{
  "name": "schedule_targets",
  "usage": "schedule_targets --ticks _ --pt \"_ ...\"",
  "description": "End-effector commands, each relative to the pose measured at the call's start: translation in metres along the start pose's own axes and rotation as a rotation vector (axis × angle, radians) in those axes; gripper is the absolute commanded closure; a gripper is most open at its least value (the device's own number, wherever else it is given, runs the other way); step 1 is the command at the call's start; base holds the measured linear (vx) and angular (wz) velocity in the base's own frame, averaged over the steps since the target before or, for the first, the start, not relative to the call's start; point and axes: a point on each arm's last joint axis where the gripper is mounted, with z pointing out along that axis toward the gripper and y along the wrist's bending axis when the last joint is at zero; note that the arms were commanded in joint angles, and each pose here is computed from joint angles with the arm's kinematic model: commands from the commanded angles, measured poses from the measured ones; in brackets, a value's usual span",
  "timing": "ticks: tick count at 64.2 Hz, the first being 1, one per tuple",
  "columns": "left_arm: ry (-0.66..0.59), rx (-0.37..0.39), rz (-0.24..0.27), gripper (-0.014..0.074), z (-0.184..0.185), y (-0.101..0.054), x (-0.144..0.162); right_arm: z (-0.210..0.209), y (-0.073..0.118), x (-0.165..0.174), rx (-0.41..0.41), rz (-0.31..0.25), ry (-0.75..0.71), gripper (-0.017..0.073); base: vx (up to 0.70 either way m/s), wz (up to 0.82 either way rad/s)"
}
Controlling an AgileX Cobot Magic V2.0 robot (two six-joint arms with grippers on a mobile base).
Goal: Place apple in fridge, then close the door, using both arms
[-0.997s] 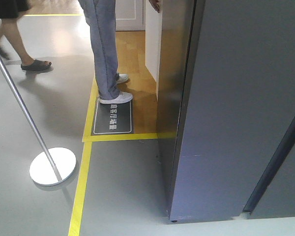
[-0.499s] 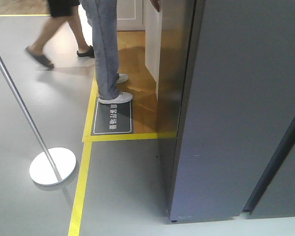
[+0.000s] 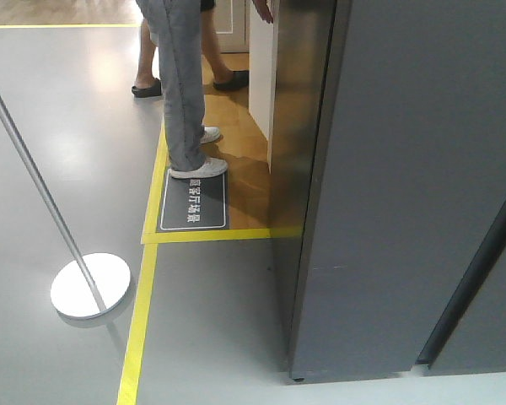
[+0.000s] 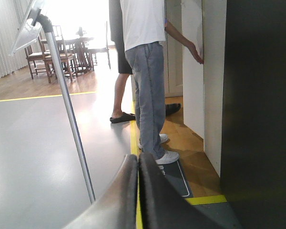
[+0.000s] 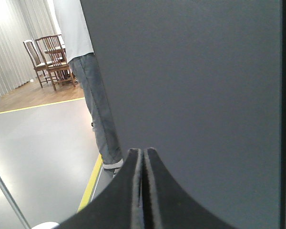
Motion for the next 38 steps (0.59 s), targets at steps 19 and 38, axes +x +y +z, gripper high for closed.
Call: schedule_targets --ticks 19,38 --pt "-0.106 0.001 -0.012 0.06 -0.0025 0.0001 -0.0131 -0.0022 0.0021 -0.0129 -0.019 -0.055 -0.143 0.0565 0.0 0.0" --pt "-0.106 0.001 -0.012 0.06 -0.0025 0.0001 -0.0131 -0.0025 0.0024 -0.0149 -0.021 -0.069 -0.165 0.0565 0.0 0.0"
